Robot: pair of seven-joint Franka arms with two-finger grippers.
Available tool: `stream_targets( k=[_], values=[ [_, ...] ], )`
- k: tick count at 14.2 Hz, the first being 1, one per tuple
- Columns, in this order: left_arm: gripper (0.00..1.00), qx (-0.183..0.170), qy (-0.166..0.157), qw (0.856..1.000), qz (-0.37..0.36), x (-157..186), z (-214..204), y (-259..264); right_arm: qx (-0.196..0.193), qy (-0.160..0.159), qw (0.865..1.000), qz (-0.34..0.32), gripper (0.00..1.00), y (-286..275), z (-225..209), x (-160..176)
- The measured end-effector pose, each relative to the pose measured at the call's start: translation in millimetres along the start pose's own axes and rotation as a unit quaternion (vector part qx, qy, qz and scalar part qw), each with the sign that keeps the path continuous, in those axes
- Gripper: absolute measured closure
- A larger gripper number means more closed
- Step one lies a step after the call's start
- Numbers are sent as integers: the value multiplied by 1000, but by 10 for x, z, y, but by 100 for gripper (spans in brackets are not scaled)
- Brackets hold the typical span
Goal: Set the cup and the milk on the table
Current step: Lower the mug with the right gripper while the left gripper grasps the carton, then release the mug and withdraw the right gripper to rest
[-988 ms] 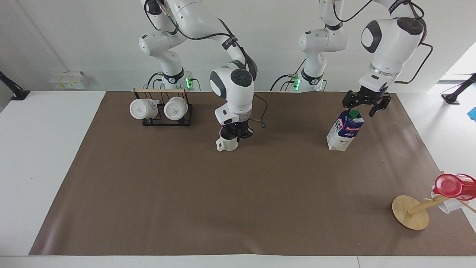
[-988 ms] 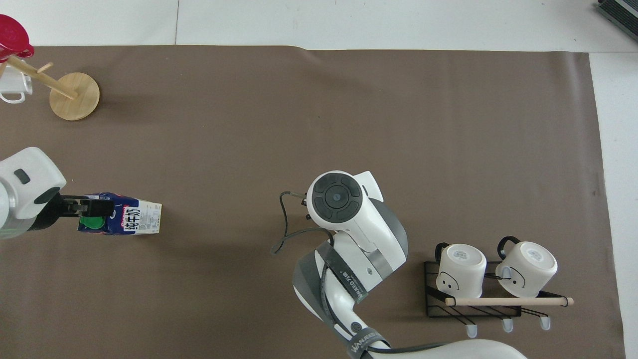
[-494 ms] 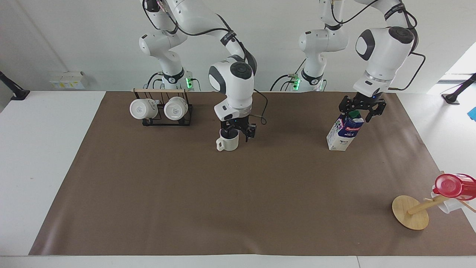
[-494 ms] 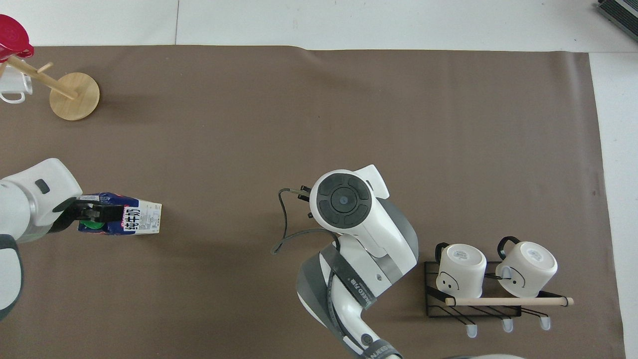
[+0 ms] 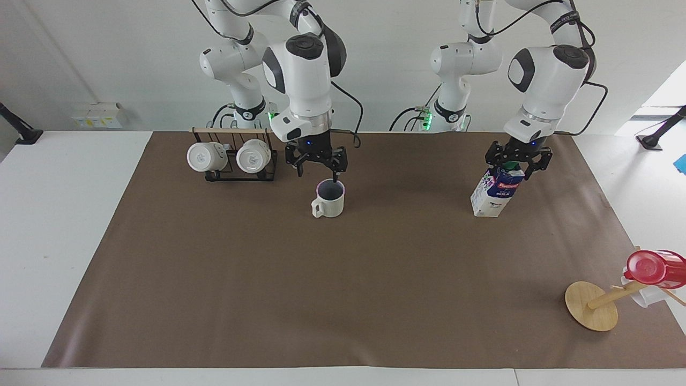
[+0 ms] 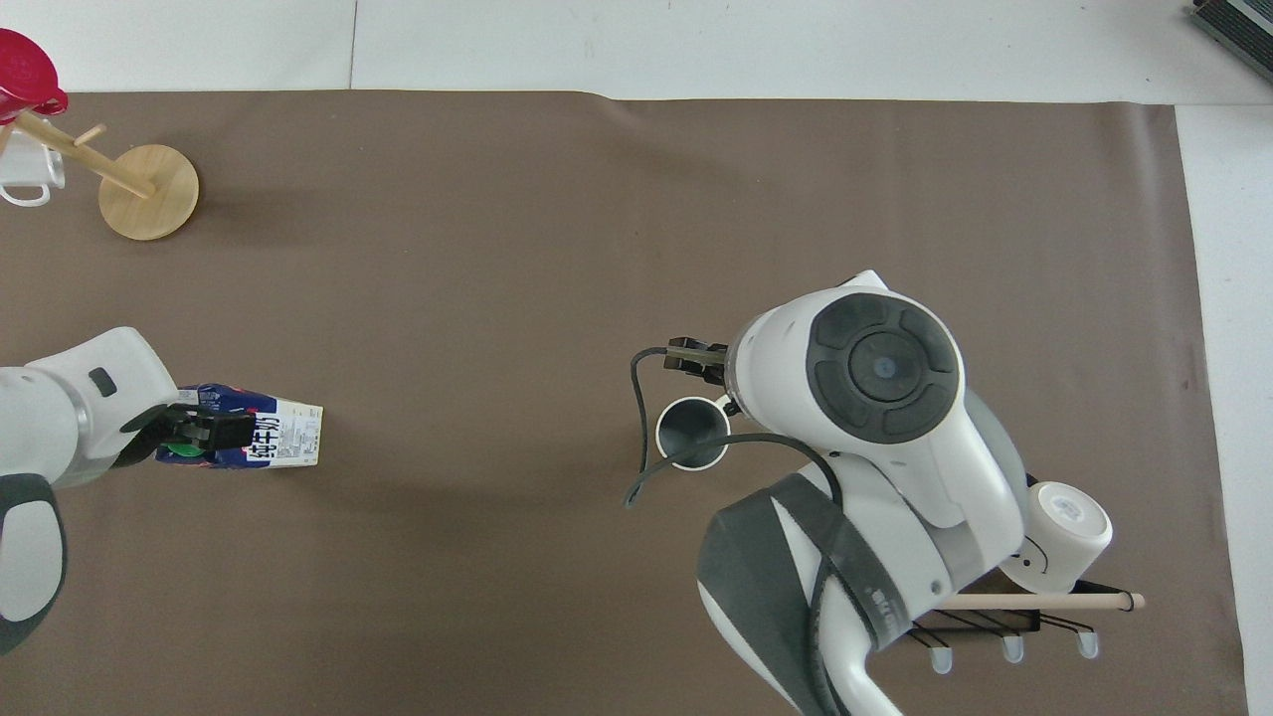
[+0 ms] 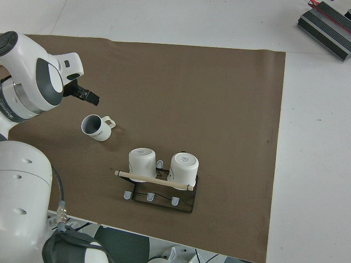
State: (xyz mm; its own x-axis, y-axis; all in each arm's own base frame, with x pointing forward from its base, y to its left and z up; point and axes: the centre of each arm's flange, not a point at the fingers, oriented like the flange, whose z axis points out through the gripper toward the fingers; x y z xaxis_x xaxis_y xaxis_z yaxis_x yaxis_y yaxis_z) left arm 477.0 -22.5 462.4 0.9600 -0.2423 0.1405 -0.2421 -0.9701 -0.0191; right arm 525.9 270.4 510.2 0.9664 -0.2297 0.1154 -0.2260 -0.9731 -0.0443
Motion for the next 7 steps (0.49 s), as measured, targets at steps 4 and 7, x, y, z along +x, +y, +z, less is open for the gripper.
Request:
stream_targets(
  k=[4,7],
  values=[
    [10,0,-1,1000,10,-2,8,12,-14,-16,999,-39,0,560,-330,205],
    [9,-1,-4,1000,27,-17,34,16,-26,-39,998,-51,0,1058,-576,277]
  ],
)
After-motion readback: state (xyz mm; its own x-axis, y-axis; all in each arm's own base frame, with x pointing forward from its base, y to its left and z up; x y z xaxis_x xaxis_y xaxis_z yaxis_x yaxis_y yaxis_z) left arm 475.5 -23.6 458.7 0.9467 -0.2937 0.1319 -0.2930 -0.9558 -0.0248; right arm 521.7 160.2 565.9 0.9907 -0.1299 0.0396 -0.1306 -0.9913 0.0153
